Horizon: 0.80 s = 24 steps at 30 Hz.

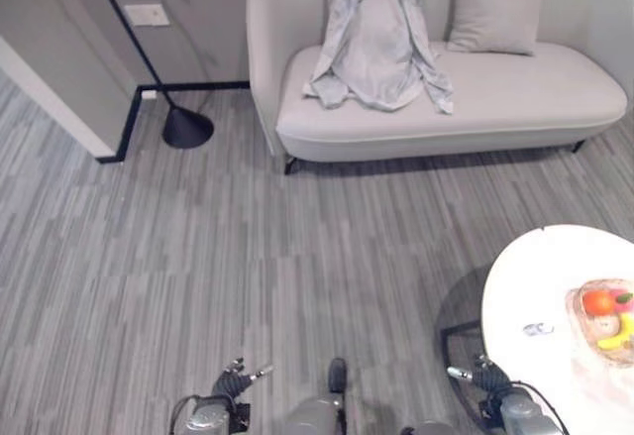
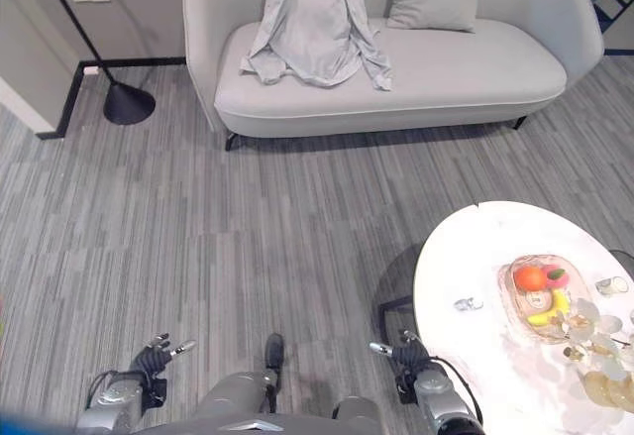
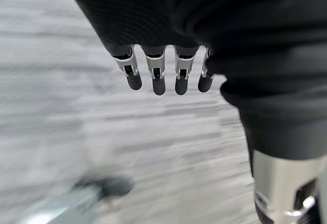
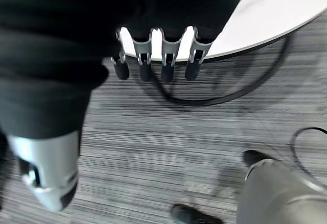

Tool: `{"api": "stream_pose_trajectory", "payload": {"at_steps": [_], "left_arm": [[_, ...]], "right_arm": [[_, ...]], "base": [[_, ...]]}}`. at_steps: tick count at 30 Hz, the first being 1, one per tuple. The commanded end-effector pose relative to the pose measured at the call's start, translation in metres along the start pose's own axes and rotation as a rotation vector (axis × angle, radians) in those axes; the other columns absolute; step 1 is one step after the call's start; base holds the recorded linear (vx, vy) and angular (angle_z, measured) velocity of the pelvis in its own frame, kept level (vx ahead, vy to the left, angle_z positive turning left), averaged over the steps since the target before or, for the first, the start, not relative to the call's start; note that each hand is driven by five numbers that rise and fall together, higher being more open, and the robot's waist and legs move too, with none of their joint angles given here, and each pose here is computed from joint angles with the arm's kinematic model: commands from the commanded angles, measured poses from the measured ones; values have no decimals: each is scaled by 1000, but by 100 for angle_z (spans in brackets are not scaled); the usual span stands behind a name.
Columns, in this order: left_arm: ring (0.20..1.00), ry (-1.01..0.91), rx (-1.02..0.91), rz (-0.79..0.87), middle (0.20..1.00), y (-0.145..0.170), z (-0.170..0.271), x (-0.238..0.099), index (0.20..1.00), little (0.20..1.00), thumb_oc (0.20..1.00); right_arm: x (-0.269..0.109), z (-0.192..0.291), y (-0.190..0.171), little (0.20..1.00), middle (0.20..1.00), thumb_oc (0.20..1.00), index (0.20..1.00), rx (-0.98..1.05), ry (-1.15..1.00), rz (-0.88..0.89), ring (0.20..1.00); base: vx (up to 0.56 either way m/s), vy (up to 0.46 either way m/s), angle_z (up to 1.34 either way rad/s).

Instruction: Hang the clothes on the sofa on the clothes rack.

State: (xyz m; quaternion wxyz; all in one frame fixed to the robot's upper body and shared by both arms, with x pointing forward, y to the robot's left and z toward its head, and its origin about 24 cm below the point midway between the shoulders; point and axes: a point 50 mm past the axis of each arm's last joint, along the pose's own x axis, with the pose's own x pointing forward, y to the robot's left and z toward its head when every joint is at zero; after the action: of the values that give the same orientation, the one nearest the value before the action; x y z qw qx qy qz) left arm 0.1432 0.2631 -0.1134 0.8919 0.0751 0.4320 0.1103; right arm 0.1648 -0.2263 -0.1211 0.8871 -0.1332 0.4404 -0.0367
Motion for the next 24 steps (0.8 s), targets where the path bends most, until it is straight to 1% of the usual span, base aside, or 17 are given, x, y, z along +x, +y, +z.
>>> {"api": "stream_pose_trajectory", "payload": {"at_steps": [1,6,13,16,20,24], "left_arm": [[1000,-19,14,21,1000,7,1,-3,1000,1000,1000],[1000,-15,33,3,1000,5,-2,-4,1000,1000,1000],[1000,-35,83,-5,1000,1,4,-1,1000,1000,1000],[1000,-24,111,-2,1000,2,3,-1,1000,1000,1000],[1000,-34,109,-10,1000,3,4,-2,1000,1000,1000],[1000,-43,75,-28,1000,5,5,-4,1000,1000,1000]], "right_arm": [[1,20,-15,1000,1000,1000,1000,21,-83,-62,1000],[-1,23,-21,1000,1000,1000,1000,58,-104,-83,1000],[-4,5,-24,1000,1000,1000,1000,39,-42,-91,1000],[-6,-6,-23,1000,1000,1000,1000,28,-14,-79,1000],[-8,-11,-24,1000,1000,1000,1000,32,-5,-69,1000],[-8,-11,-28,1000,1000,1000,1000,37,-6,-68,1000]], "base": [[502,225,-2],[371,6,-6],[548,-164,39],[721,-293,29],[465,-291,67],[450,-337,-20]]}}
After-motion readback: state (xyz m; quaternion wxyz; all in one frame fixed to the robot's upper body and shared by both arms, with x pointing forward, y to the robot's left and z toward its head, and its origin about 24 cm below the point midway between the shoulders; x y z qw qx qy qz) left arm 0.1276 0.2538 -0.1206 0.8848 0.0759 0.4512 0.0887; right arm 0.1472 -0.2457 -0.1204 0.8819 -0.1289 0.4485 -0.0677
